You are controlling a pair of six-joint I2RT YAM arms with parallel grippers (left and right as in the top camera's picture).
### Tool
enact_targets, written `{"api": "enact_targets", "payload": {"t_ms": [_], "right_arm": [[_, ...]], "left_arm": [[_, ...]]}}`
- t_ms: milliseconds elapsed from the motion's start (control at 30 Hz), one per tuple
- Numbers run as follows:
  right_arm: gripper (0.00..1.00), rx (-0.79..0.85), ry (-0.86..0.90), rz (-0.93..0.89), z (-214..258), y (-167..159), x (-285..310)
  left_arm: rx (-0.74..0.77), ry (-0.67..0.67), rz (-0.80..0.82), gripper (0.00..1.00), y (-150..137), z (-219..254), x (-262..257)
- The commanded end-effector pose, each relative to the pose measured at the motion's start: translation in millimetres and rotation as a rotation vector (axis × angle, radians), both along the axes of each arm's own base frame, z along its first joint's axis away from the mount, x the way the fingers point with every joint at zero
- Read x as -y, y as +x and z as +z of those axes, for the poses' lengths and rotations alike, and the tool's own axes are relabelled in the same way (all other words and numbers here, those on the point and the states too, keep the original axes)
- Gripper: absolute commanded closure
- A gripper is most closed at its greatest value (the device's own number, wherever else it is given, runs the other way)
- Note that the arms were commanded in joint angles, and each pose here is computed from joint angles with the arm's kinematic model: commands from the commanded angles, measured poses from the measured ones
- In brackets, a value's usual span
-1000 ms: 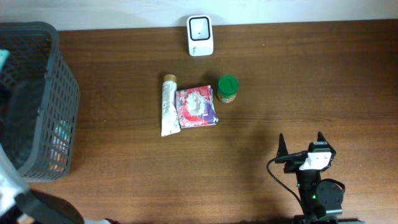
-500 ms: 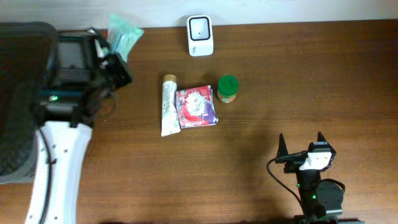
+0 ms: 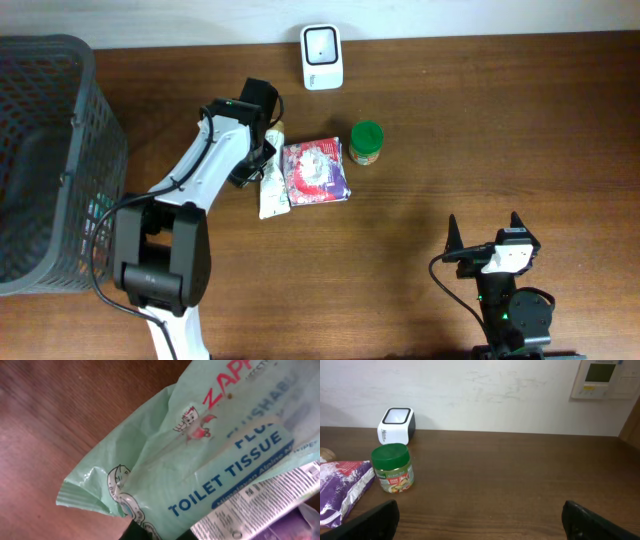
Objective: Scan the item barcode
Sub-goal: 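Place the wipes pack left of the white tube and release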
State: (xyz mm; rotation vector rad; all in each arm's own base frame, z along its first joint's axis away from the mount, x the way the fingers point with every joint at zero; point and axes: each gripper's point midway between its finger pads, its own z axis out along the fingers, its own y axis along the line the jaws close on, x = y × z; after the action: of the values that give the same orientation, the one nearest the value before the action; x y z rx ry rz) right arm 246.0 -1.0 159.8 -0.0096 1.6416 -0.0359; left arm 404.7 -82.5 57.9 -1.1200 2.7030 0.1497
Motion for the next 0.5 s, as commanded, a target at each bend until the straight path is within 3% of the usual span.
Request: {"api": "enact_targets", "payload": {"t_ms": [0,33,133,300,400,467], "right_arm": [[0.02,-0.005,0.004,-0.017,-3.6,0.0,3.2],[0.02,-0.005,0.004,-0.017,-3.6,0.0,3.2],[0.01,-0.005,0.004,-0.017,-3.6,0.0,3.2],[0.01,-0.005,0.004,-0.017,-3.6,0.0,3.2],[0.02,-0.005,0.004,-0.017,-3.6,0.0,3.2],[0.02,-0.005,0.004,-0.017,-3.6,0.0,3.2]], "left_arm": [[-0.015,0.026,-0.018,0.55,1.2,-9.3,-0.8],[-0.018,0.029,-0.037,0.07,1.5,-9.1,-0.9],[0.015,-0.004,-0.092,0.01,13.7,11.8,-0.1],[0.34,0.003,-0.372,0.01,43.9,183.3,4.4],[0.545,0.104,-0.466,0.01,28.1,275.1,-12.2],[0.715,0.184,-0.277,0.01,-6.5,345.7,-91.2]]}}
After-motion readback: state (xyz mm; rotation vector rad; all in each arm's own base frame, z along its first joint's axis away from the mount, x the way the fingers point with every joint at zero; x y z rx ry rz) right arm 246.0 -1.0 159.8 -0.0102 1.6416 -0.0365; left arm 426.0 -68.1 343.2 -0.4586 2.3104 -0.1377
